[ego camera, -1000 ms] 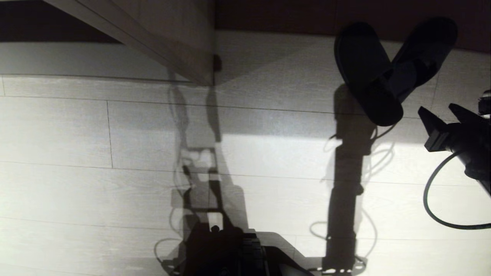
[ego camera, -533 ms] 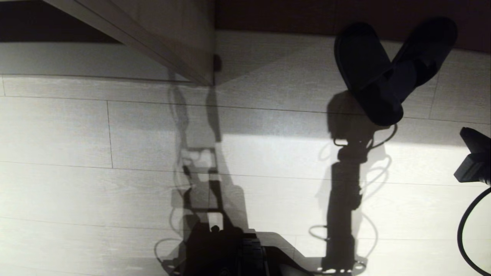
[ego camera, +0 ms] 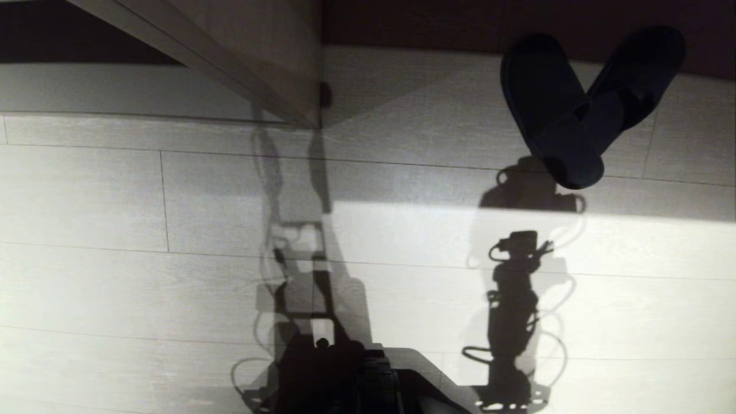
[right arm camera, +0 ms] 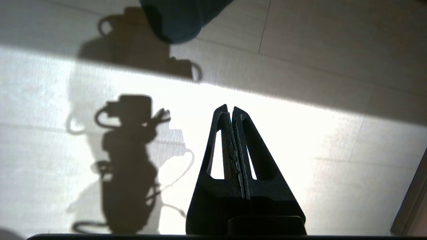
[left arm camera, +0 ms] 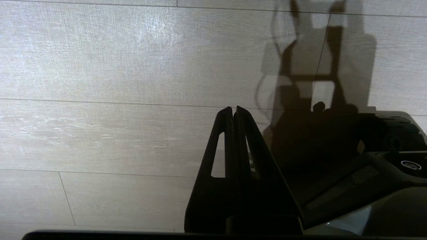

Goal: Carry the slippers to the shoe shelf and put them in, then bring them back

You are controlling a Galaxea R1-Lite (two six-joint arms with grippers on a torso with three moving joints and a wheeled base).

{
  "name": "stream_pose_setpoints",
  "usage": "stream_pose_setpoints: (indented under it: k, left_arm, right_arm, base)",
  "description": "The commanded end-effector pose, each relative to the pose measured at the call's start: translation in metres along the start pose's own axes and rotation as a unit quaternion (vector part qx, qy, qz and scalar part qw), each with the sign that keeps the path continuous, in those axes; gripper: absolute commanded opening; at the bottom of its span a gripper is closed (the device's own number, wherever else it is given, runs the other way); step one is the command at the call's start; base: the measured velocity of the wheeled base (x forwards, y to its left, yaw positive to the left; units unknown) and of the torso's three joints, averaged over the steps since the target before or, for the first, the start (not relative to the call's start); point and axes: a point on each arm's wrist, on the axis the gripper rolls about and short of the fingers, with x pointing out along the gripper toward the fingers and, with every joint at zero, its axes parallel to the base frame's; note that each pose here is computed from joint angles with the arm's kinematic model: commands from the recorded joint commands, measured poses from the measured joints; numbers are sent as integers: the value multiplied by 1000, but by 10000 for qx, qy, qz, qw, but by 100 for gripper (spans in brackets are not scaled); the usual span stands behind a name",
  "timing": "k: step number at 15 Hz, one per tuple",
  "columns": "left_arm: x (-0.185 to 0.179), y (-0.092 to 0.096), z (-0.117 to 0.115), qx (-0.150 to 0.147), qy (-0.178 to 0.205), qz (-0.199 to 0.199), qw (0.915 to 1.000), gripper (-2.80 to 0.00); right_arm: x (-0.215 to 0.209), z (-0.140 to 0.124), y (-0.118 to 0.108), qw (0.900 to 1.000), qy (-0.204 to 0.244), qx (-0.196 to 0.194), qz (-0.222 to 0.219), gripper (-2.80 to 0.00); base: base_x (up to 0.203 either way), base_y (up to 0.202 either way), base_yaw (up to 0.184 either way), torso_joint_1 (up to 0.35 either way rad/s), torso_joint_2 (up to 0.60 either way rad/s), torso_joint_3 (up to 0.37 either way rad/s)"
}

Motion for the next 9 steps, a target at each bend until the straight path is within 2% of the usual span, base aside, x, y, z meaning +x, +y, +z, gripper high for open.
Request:
stream_pose_setpoints:
  k: [1, 6, 8, 9]
  left_arm:
    - [0, 0, 0, 0, 5, 1, 10000, -280]
    - [0, 0, 0, 0, 5, 1, 10000, -280]
    - [0, 0, 0, 0, 5, 1, 10000, -280]
    - [0, 0, 0, 0, 5, 1, 10000, -280]
  right_arm:
    - [-25, 0, -3, 9994, -320, 56, -69, -280]
    - [-64, -23, -3, 9997, -5, 223, 70, -280]
    - [-77, -36, -2, 9991, 246, 284, 196, -280]
    - [-81, -44, -1, 9979, 509, 295, 274, -280]
  base:
    - [0, 0, 0, 0, 0, 0]
    - [0, 0, 0, 0, 0, 0]
    - [0, 0, 0, 0, 0, 0]
    - [0, 0, 0, 0, 0, 0]
